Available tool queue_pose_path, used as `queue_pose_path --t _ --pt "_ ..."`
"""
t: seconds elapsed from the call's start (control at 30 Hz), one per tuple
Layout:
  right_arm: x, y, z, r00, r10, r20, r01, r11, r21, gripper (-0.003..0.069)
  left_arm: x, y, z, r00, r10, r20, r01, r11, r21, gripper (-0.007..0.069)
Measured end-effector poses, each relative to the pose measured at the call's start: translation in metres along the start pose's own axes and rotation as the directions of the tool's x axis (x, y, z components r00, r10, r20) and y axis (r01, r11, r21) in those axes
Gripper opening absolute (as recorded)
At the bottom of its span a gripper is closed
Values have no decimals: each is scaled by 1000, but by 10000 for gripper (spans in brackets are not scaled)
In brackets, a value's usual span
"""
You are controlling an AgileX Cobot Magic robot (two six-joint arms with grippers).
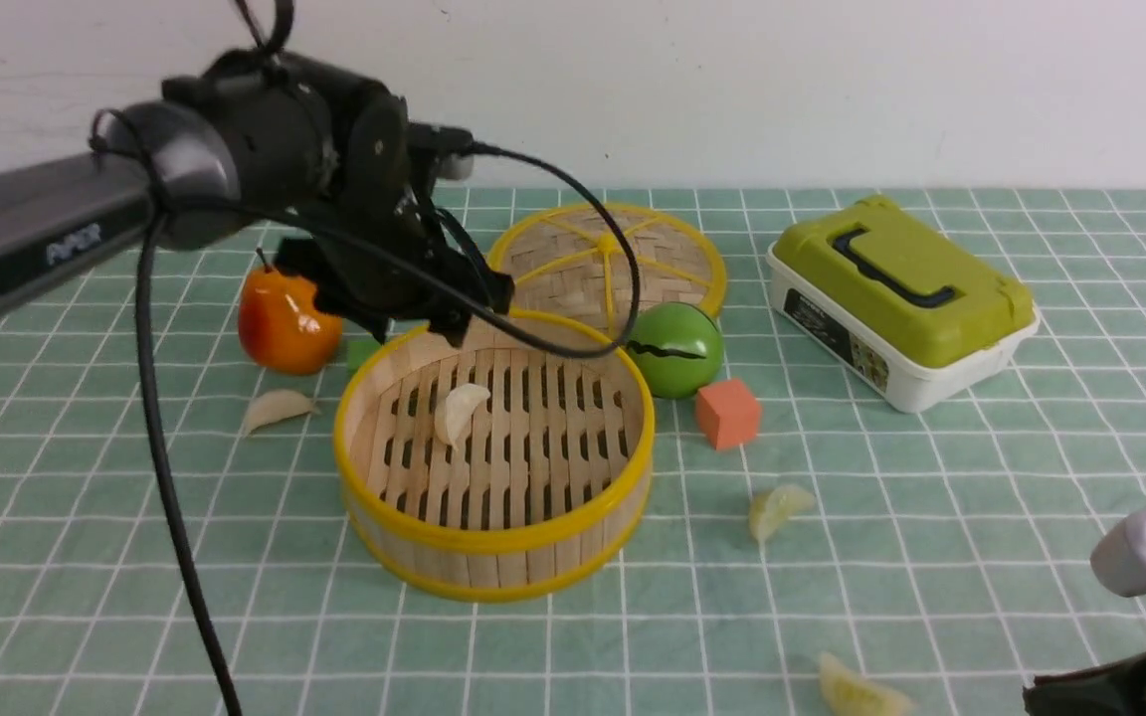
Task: Put the dumplings into the steamer on the table with the blue tablecloth.
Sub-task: 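Place the dumpling into the bamboo steamer basket with the left gripper, then reach for and grasp a dumpling on the table with the left gripper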
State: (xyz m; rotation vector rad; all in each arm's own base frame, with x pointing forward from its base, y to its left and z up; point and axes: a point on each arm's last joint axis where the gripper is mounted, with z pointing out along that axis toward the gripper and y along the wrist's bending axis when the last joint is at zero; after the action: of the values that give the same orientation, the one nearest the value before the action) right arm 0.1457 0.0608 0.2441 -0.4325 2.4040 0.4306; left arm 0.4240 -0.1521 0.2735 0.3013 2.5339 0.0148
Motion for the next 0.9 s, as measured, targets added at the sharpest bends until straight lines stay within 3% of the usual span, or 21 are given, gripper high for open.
queue_pose_path --t 0.1,0.17,0.47,0.7,0.9 --pt "0 0 0 1000 2 -1 -2 1000 -2 42 -4 16 -18 996 88 -1 -87 990 -115 451" --pt "0 0 0 1000 4 0 -4 1000 -3 43 -1 26 -13 992 117 -44 -122 983 -137 435" --pt "0 0 0 1000 4 -3 -4 1000 -4 56 27 82 57 965 92 -246 -98 995 -13 393" --pt "0 0 0 1000 3 -2 -3 1000 -3 64 35 87 87 942 221 -253 -220 975 33 393" --pt "0 0 0 1000 2 -2 -2 1000 -3 74 37 87 108 944 244 -220 -247 969 17 379"
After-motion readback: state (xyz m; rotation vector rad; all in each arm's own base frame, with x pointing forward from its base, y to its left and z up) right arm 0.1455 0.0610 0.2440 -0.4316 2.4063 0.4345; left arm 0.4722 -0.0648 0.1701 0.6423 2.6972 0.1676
